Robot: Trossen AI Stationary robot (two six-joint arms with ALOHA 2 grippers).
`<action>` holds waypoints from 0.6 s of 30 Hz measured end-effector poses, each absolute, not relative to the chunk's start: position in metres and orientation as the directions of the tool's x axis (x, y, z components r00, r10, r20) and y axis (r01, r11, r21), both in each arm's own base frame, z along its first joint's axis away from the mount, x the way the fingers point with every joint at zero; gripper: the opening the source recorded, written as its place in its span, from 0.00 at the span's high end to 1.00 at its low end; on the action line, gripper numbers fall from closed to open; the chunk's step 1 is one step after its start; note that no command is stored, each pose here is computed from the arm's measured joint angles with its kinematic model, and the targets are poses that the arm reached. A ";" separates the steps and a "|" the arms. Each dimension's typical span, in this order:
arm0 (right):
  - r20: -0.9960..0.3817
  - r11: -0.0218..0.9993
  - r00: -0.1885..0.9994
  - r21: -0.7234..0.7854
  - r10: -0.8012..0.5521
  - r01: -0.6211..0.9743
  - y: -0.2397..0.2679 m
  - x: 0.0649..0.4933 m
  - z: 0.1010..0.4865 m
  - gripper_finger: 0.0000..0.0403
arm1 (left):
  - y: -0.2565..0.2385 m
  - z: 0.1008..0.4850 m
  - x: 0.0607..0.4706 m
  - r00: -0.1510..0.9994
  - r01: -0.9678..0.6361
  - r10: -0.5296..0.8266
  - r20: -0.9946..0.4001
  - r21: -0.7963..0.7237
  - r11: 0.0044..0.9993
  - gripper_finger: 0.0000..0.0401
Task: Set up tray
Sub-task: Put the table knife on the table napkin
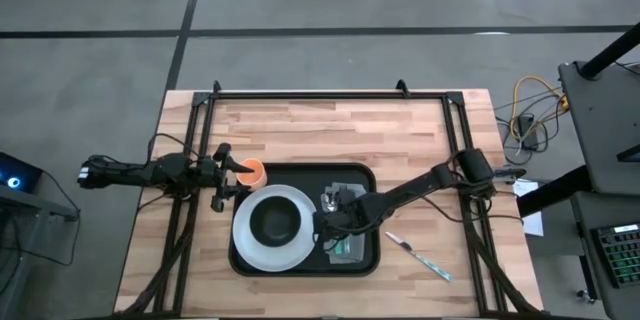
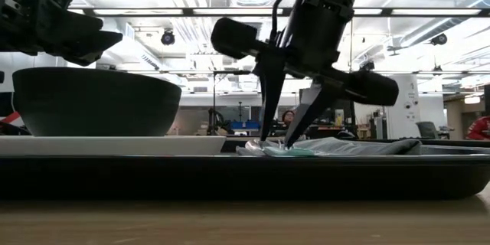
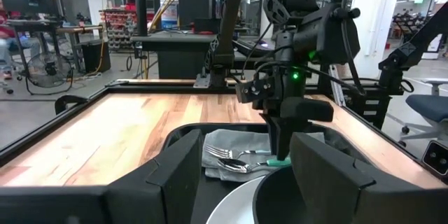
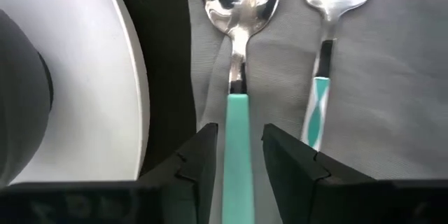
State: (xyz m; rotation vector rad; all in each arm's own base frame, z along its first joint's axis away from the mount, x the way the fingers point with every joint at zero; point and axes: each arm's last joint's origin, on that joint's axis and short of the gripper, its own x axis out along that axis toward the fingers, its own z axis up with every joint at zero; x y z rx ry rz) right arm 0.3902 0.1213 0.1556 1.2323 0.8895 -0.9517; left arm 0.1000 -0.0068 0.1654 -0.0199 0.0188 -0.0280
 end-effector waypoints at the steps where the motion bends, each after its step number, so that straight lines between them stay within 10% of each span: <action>1: -0.930 0.085 0.354 0.346 -0.103 0.934 0.121 0.389 0.157 0.74 | -0.007 0.166 0.100 0.999 0.027 -0.028 -0.018 -0.020 0.999 0.51; 18: -0.932 0.370 0.357 0.307 -0.072 0.877 0.145 0.355 0.207 0.76 | -0.007 0.166 0.100 0.999 0.028 -0.028 -0.018 -0.020 0.999 0.51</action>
